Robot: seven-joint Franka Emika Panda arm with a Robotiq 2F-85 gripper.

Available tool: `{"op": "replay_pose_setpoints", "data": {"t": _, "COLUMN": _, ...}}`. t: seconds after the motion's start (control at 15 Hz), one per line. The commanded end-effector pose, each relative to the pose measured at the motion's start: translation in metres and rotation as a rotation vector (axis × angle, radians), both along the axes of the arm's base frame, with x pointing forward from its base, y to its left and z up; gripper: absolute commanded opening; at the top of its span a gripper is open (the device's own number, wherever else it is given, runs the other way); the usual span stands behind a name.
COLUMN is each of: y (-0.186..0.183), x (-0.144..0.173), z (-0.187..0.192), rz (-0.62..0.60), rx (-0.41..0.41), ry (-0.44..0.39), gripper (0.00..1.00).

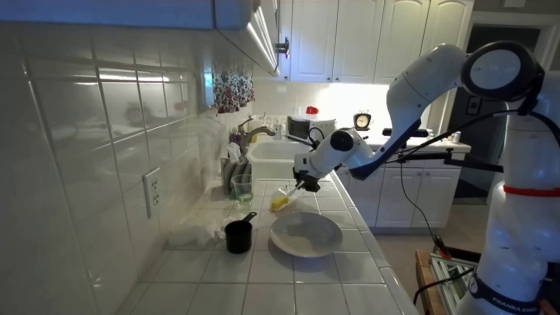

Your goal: Use the knife to cut the butter

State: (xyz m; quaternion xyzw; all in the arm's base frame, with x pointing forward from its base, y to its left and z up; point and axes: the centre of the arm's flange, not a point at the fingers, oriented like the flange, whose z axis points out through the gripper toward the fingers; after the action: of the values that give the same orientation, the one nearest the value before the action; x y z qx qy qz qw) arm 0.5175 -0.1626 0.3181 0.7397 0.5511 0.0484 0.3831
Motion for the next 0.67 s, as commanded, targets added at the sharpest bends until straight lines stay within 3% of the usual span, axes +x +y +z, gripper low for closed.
{"op": "replay_pose_setpoints", "data": {"t": 0.0, "y": -0.003, "x": 0.010, "z": -0.004, "rz": 0.035, "rx": -0.042, "ry": 0.030, "gripper": 0.03}}
{"op": "replay_pose_setpoints", "data": {"t": 0.6, "y": 0.009, "x": 0.013, "z": -0.010, "rz": 0.083, "rx": -0.098, "ry": 0.055, "gripper": 0.03}}
